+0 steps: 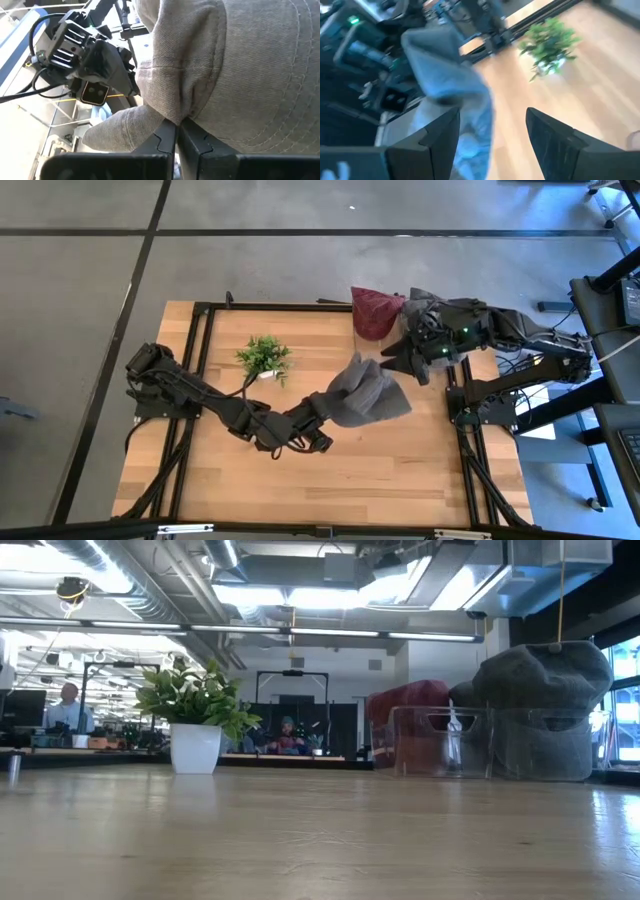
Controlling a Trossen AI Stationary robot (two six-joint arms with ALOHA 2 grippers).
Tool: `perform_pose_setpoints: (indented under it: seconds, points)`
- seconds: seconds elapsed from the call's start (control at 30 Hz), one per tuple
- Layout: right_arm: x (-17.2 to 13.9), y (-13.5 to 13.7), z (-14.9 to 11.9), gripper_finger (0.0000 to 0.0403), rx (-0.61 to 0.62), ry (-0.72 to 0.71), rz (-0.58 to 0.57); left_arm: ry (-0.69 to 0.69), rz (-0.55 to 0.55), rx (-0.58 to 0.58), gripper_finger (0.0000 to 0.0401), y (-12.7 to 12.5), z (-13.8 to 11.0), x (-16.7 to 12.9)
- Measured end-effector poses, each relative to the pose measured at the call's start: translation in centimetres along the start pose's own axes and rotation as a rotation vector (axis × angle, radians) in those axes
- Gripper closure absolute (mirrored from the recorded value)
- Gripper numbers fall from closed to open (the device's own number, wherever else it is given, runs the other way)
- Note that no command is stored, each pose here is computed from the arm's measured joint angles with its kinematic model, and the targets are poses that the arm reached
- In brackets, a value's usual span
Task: Pick & Place hat
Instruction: Put the gray cap into the right transparent bin
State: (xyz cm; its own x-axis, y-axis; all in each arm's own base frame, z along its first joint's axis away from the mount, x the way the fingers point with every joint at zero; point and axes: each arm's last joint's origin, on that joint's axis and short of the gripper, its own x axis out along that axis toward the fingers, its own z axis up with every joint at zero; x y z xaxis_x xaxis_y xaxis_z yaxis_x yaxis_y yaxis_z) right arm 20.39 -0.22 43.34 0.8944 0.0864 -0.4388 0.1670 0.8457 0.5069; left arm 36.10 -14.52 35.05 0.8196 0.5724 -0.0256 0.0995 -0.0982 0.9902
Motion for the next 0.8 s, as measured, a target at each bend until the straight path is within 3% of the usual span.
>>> perform_pose_setpoints:
  seconds: [0.47,0.6,0.8]
  points:
    - [1.03,0.11,-0.29,0.0184,0.054,0.098,0.081,0.03,0.029,-0.058,0.0398,0.53,-0.16,0.03]
    - [1.03,0.16,-0.22,0.0225,0.052,0.09,0.087,0.027,0.03,-0.058,0.0398,0.53,-0.18,0.06]
    - [1.03,0.17,-0.2,0.0323,0.027,0.087,0.089,0.027,0.03,-0.062,0.0398,0.53,-0.18,0.06]
